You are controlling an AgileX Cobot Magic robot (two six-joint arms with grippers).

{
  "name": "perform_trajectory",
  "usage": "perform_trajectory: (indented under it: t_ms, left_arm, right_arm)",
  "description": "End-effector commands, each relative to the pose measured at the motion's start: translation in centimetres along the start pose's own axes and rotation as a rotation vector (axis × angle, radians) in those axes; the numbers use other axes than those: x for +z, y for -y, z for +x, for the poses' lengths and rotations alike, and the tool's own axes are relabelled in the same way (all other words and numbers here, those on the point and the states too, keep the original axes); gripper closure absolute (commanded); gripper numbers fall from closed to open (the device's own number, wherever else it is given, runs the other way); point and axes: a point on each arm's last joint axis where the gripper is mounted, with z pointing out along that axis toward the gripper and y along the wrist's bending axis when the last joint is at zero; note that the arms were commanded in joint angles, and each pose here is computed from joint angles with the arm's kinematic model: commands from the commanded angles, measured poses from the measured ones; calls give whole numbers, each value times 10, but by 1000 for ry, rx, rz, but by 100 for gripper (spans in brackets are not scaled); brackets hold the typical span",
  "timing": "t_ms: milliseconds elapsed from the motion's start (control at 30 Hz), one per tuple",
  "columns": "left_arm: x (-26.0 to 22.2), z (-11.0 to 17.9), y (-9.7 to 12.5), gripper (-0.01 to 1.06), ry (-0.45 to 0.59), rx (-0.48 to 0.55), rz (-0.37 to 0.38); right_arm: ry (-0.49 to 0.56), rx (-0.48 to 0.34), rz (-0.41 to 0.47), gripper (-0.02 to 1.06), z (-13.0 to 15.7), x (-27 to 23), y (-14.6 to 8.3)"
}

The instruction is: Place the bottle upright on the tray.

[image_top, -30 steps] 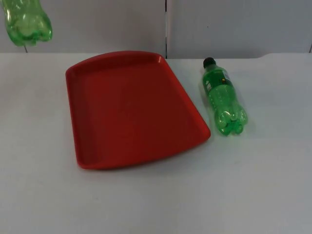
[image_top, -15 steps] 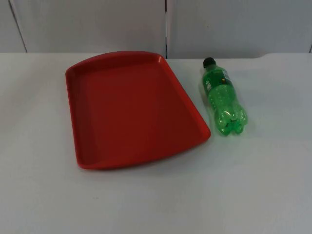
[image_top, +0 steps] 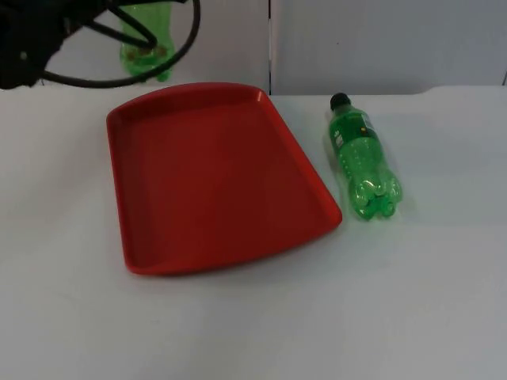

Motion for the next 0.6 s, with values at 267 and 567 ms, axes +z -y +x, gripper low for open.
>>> perform_trajectory:
  t_ms: [267, 567]
  left_arm:
    - [41, 43, -6, 105, 43, -44, -50]
    - [56, 84, -12, 105, 24, -90, -82]
  right_arm:
    - [7, 5, 6, -1, 0, 0, 0]
    - [7, 5, 6, -1, 0, 0, 0]
